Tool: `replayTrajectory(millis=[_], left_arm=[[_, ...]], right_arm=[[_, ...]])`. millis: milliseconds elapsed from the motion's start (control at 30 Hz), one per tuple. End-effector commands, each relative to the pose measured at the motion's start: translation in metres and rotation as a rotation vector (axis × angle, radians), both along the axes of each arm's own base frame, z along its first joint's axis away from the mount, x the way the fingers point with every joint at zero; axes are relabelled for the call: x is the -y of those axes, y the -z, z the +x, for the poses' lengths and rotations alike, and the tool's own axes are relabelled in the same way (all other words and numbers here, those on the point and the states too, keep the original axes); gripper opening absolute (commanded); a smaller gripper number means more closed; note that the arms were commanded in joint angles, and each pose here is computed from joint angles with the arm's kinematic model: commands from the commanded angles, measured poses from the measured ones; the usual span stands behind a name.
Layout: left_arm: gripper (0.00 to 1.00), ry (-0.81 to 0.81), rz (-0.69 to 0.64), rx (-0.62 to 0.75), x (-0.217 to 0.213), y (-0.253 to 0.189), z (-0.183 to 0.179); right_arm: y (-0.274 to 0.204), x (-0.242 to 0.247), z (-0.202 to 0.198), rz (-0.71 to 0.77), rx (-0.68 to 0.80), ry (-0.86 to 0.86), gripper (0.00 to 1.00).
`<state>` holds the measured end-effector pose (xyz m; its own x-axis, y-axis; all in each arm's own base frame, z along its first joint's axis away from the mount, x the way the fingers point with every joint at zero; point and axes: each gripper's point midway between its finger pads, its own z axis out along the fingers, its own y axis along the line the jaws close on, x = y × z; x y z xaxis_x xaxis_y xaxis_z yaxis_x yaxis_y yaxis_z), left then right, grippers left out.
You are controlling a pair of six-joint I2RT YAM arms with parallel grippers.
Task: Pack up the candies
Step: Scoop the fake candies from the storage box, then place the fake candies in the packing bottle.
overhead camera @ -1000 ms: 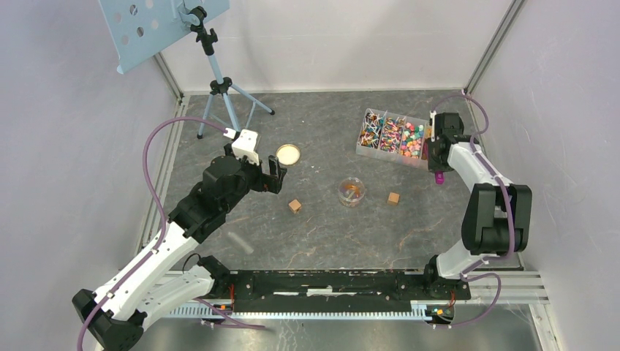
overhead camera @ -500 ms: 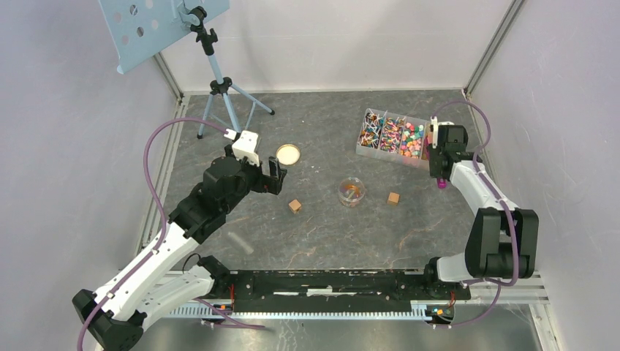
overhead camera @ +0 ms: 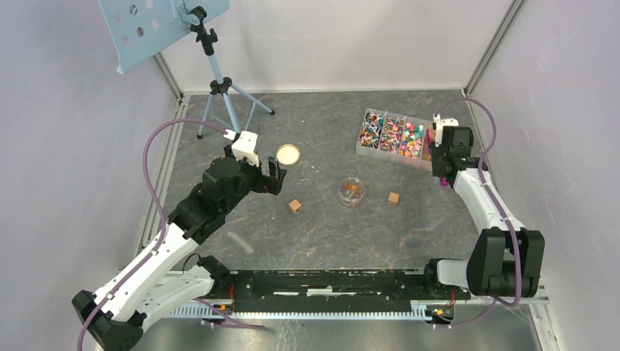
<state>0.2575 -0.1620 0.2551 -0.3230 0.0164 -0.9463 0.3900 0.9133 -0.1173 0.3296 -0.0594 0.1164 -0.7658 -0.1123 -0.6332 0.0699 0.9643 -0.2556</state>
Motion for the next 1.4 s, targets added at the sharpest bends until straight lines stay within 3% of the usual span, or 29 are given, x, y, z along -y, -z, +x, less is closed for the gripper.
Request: replayTrajectory(millis=[0,433,700,1033,1367], left_arm=[[1.0,0.029,-0.002,0.078,0.002,-0.017,0.002],[1.0,0.039,-0.011,0.086,0.003,-0.019,0.001],[1.0,0.037,-0.007,0.081,0.003,-0.017,0.001],[1.0,0.038,-0.005,0.076,0.004,-0.016,0.002],[1.0,0.031,-0.002,0.075,0.003,-0.015,0.002]], right_arm=[[-0.032,-0.005,0.011,0.004,0.133,-0.048,0.0],[-0.08,-0.052,0.012,0.063,0.334,-0.327,0.0],[-0.096,-0.094,0.002,0.051,0.355,-0.524,0.0],[-0.087,-0.159,-0.032,-0.008,0.236,-0.876,0.0],[-0.065,-0.176,-0.071,-0.104,0.075,-1.096,0.0]])
